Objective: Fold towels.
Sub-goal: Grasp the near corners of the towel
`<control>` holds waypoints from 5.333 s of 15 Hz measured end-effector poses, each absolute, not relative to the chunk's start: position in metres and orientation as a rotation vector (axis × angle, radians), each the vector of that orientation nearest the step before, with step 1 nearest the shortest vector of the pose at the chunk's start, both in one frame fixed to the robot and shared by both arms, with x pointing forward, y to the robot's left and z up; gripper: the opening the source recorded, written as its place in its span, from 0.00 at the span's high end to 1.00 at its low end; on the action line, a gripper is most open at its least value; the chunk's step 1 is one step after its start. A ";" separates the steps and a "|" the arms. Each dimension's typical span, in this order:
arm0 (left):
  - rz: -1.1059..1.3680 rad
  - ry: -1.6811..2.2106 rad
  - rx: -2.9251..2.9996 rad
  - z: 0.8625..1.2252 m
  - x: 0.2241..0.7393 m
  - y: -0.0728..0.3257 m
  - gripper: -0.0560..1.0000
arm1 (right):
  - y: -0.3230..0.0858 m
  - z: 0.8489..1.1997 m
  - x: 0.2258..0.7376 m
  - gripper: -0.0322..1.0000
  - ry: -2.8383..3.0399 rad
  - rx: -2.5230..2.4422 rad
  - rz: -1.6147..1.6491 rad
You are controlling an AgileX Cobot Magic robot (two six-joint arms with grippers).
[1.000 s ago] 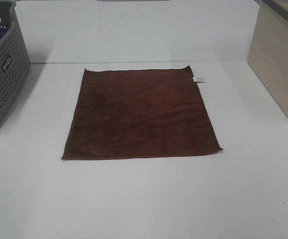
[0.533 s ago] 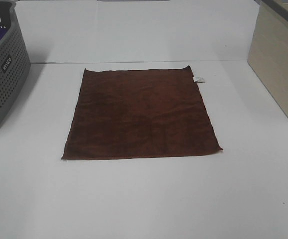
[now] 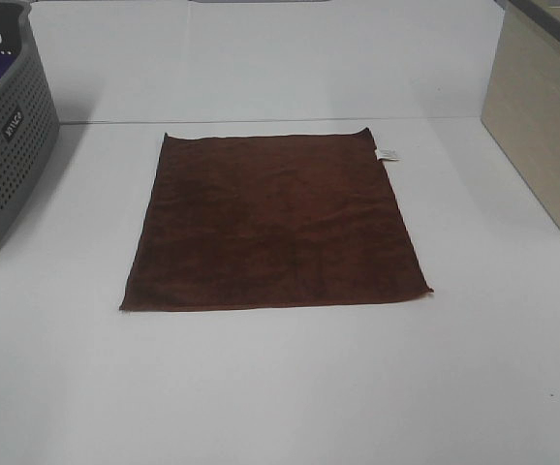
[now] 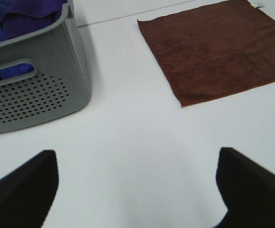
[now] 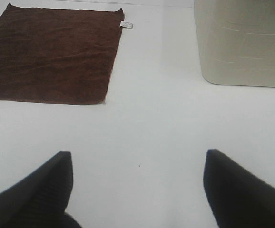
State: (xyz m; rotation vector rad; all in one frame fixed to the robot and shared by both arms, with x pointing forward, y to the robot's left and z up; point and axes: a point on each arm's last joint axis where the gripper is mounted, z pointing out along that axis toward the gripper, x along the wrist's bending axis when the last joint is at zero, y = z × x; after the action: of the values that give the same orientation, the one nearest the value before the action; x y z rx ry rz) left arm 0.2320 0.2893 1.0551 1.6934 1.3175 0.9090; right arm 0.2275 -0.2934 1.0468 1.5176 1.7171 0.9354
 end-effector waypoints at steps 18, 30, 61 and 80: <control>0.909 1.317 1.693 1.055 0.232 0.289 0.16 | -0.293 1.047 0.227 0.25 1.717 1.518 0.935; 0.909 1.317 1.693 1.055 0.232 0.289 0.16 | -0.293 1.047 0.227 0.25 1.717 1.518 0.935; 0.873 1.322 1.385 1.093 0.319 0.286 0.16 | -0.292 1.067 0.307 0.25 1.713 1.556 0.916; 0.006 1.991 1.686 0.942 0.551 0.226 0.22 | -0.274 0.962 0.540 0.25 2.225 2.304 0.690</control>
State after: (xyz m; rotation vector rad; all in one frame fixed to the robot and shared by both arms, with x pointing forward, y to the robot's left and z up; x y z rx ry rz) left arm 0.5511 0.2263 0.9420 1.6865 1.9907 0.0061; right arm 0.5402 -0.2742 0.9616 2.3041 2.2249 0.6901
